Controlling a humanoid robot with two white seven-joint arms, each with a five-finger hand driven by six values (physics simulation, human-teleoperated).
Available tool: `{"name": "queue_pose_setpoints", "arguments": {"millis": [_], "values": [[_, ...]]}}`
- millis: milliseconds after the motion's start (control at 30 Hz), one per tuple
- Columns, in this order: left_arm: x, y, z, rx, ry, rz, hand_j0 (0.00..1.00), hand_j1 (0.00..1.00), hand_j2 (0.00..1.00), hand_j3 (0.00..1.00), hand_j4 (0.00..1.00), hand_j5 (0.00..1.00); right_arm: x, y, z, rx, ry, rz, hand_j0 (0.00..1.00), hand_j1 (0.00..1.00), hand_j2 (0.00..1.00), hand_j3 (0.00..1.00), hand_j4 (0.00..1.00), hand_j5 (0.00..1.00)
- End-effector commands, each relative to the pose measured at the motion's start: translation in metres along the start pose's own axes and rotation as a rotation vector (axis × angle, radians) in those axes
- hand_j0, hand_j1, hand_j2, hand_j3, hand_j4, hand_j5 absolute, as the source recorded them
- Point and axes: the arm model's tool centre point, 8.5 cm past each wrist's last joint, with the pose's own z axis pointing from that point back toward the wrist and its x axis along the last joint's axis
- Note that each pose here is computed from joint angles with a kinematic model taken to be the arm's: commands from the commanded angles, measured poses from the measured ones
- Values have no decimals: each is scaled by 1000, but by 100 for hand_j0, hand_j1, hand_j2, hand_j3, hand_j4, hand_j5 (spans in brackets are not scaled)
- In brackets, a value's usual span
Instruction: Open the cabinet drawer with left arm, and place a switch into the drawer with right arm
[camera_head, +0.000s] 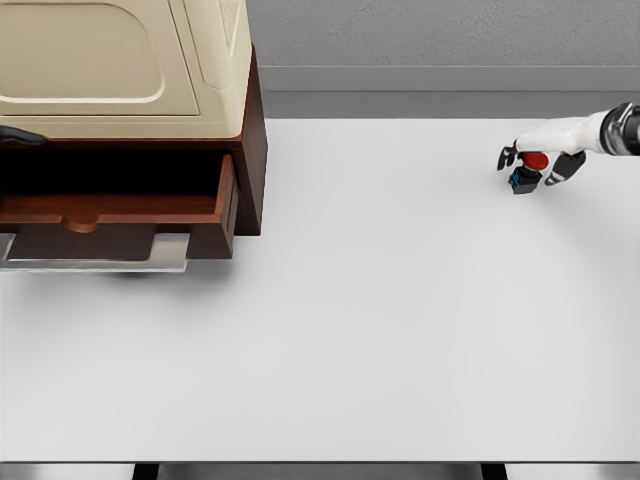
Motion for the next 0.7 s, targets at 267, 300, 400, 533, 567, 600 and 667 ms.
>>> {"name": "queue_pose_setpoints", "arguments": {"millis": [267, 300, 400, 533, 567, 600, 667], "values": [[4, 1, -4, -11, -7, -27, 100, 100, 100, 100, 100, 100, -1, 1, 0, -2, 2, -11, 65, 65, 65, 65, 65, 65], [1, 3, -1, -3, 6, -26, 100, 100, 100, 100, 100, 100, -1, 1, 0, 0, 3, -11, 65, 65, 65, 65, 65, 65], [-5, 4, 3, 8, 26, -21, 100, 100, 100, 100, 100, 100, -1, 2, -1, 1, 3, -12, 63, 63, 63, 63, 63, 63], [-19, 5, 13, -3, 94, -46, 100, 100, 100, 100, 100, 100, -1, 2, -1, 2, 3, -11, 64, 64, 64, 64, 64, 64], [-21, 5, 14, -13, 111, -64, 100, 100, 100, 100, 100, 100, -1, 3, -1, 3, 2, -12, 64, 64, 64, 64, 64, 64], [-23, 6, 16, -8, 120, -63, 100, 100, 100, 100, 100, 100, -1, 4, -2, 5, 2, -12, 63, 63, 63, 63, 63, 63], [-26, 6, 18, -2, 126, -58, 100, 100, 100, 100, 100, 100, -1, 4, -2, 5, 2, -12, 60, 60, 60, 60, 60, 60]]}}
